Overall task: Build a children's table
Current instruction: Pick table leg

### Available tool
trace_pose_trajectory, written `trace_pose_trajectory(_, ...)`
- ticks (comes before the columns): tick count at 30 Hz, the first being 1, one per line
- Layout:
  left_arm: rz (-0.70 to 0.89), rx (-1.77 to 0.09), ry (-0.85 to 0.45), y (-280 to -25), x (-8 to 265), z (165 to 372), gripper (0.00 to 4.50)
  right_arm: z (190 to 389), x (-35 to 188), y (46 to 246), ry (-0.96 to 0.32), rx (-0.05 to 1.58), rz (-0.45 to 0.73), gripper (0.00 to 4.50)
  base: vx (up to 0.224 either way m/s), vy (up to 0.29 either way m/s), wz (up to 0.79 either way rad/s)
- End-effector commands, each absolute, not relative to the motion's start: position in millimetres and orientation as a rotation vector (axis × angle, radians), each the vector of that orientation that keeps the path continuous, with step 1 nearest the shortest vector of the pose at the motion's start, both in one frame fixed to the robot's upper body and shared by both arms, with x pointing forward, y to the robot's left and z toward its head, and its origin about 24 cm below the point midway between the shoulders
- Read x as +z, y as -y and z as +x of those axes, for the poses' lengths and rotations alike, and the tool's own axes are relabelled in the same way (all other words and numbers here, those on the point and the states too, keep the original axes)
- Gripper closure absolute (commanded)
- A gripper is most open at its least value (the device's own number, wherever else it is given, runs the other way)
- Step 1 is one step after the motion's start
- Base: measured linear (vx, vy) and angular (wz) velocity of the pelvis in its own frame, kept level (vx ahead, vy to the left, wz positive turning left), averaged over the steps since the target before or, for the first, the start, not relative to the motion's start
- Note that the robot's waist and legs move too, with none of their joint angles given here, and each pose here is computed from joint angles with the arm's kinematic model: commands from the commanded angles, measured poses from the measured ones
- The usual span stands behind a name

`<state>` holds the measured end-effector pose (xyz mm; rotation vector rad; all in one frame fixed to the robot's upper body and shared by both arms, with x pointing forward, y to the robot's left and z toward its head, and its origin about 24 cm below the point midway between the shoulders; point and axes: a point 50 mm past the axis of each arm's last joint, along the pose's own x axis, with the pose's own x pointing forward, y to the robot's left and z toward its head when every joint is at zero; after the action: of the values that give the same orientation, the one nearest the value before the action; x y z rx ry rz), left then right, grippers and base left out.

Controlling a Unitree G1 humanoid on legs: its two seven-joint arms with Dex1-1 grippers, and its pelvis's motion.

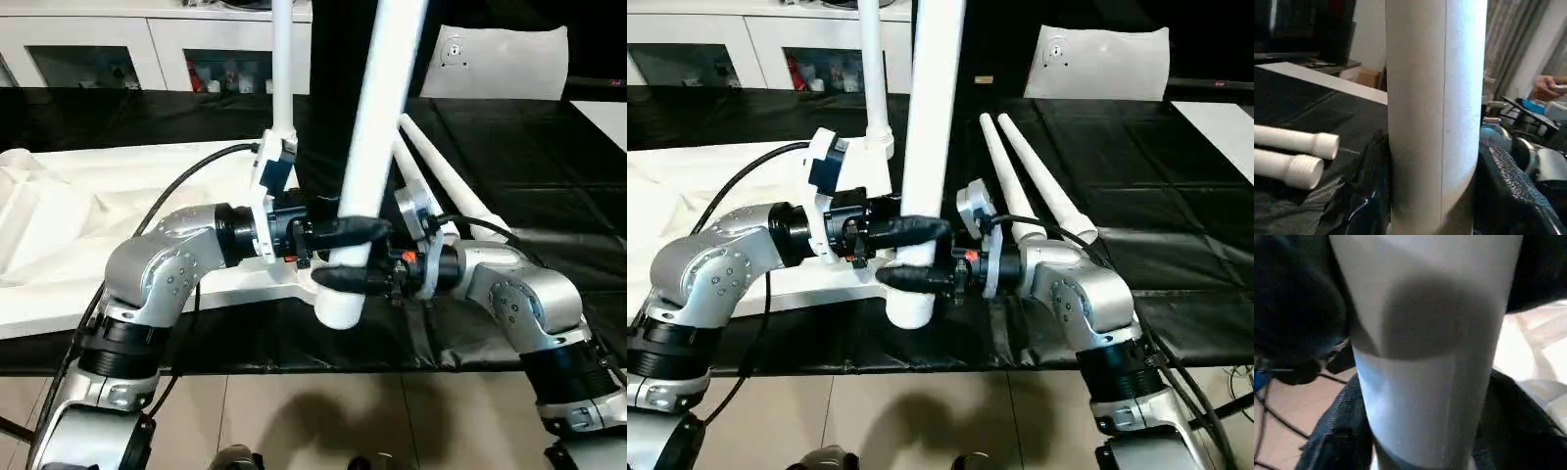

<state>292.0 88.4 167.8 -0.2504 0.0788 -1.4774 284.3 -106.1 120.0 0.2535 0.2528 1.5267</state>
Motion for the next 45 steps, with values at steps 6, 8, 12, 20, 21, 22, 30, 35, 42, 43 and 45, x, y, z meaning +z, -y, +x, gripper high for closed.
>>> trace_pose_trajectory(6,-0.209,-1.539,-0.062,-85.4,177.7,289.7,2.59,278.6,125.2,107.2,-0.275,1.600,0.242,2.46,0.000,0.000,0.00)
trace_pose_trajectory(8,-0.208,-1.546,-0.062,-85.5,177.8,289.2,2.59,277.9,125.1,107.7,-0.278,1.605,0.250,2.49,0.000,0.000,0.00)
trace_pose_trajectory(12,-0.206,-1.554,-0.059,-85.3,178.1,288.7,2.59,276.5,124.9,108.1,-0.291,1.619,0.263,2.57,0.000,0.000,0.00)
trace_pose_trajectory(20,-0.207,-1.545,-0.048,-83.5,179.0,289.4,2.59,275.1,123.8,107.2,-0.301,1.629,0.279,2.59,0.000,0.000,0.00)
trace_pose_trajectory(21,-0.207,-1.544,-0.047,-83.7,179.3,289.4,2.59,275.3,123.6,107.1,-0.301,1.628,0.280,2.59,0.000,0.000,0.00)
trace_pose_trajectory(22,-0.207,-1.544,-0.047,-83.7,179.3,289.4,2.59,275.3,123.6,107.1,-0.301,1.628,0.280,2.59,0.000,0.000,0.00)
trace_pose_trajectory(30,-0.286,-1.613,-0.043,-83.9,186.7,278.8,1.80,274.5,120.5,106.9,-0.306,1.614,0.281,2.59,0.000,0.000,0.00)
trace_pose_trajectory(35,-0.411,-1.650,-0.021,-78.8,191.4,271.8,1.37,273.7,117.3,106.2,-0.300,1.590,0.283,2.59,0.000,0.000,0.00)
trace_pose_trajectory(42,-0.668,-1.549,0.102,-74.0,204.4,276.6,0.77,270.0,112.7,105.2,-0.300,1.540,0.328,2.59,0.000,0.000,0.00)
trace_pose_trajectory(43,-0.767,-1.497,0.145,-76.1,208.5,280.7,0.67,268.7,113.3,104.6,-0.287,1.533,0.345,2.59,0.000,0.000,0.00)
trace_pose_trajectory(45,-0.825,-1.466,0.170,-78.1,210.3,282.6,0.45,267.7,113.9,104.2,-0.273,1.527,0.364,2.59,0.000,0.000,0.00)
